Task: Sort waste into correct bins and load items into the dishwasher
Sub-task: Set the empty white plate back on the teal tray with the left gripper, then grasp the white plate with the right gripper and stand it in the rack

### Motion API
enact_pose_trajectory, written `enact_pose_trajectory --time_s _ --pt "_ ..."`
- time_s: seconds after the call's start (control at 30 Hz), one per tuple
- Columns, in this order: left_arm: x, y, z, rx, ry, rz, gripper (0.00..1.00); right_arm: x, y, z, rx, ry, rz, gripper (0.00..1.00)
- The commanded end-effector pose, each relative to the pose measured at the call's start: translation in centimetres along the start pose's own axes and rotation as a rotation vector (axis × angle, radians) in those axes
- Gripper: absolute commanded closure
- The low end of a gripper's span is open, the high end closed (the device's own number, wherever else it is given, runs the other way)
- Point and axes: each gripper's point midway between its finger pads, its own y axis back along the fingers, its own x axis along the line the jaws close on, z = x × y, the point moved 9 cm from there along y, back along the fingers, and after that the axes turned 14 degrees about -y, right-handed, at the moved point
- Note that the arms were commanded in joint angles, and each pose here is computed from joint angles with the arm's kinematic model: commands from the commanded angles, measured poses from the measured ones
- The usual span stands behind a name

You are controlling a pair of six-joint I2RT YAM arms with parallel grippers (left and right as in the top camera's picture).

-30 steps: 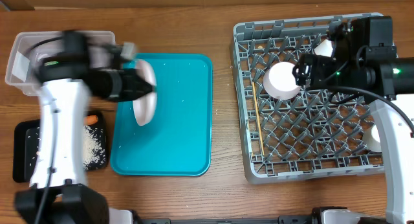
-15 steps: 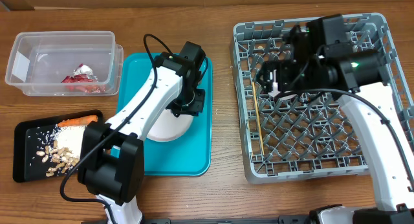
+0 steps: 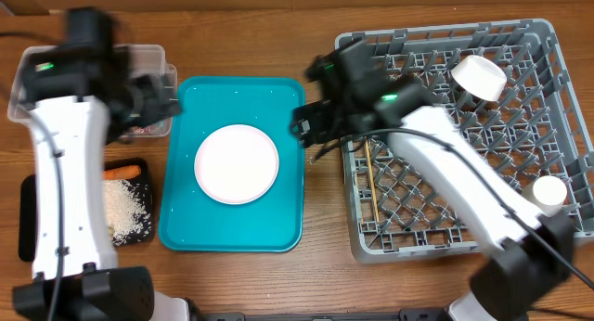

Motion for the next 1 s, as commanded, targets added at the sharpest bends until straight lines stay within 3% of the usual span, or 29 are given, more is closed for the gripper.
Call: enact_pose_trajectory --time_s 0.0,0.1,0.37,0.6,0.63,0.67,0.73,0.87,0.97 --pt "3.4 1.1 0.0 -0.029 0.143 -0.032 0.0 2.0 -4.6 -1.2 0.07 0.002 -0.014 0.24" --pt "4.4 1.2 -0.1 -0.032 0.171 -0.029 0.0 1.9 -7.8 -1.8 0.081 -0.059 -0.091 0.33" --pt "4.4 1.1 0.0 -0.033 0.141 -0.028 0.0 -0.1 -14.6 -3.3 0.189 -0.134 -0.162 0.47" --pt "4.4 1.1 0.0 -0.032 0.134 -0.028 0.0 -0.8 -18.0 -4.6 0.27 -0.174 -0.15 0.6" --pt "4.4 1.1 0.0 -0.032 0.134 -0.028 0.0 -0.9 -18.1 -4.6 0.273 -0.178 -0.153 0.64" --pt "4.4 1.1 0.0 -0.032 0.131 -0.028 0.0 -1.1 -18.4 -4.8 0.28 -0.179 -0.159 0.79" --pt "4.4 1.1 -0.1 -0.032 0.126 -0.028 0.0 -1.2 -18.4 -4.7 0.274 -0.178 -0.167 0.95" --pt "4.4 1.1 -0.1 -0.032 0.123 -0.027 0.0 -1.4 -15.9 -3.0 0.199 -0.18 -0.227 0.96" --pt "4.5 1.1 -0.1 -0.032 0.123 -0.018 0.0 -1.8 -8.6 1.2 0.033 -0.191 -0.353 0.96"
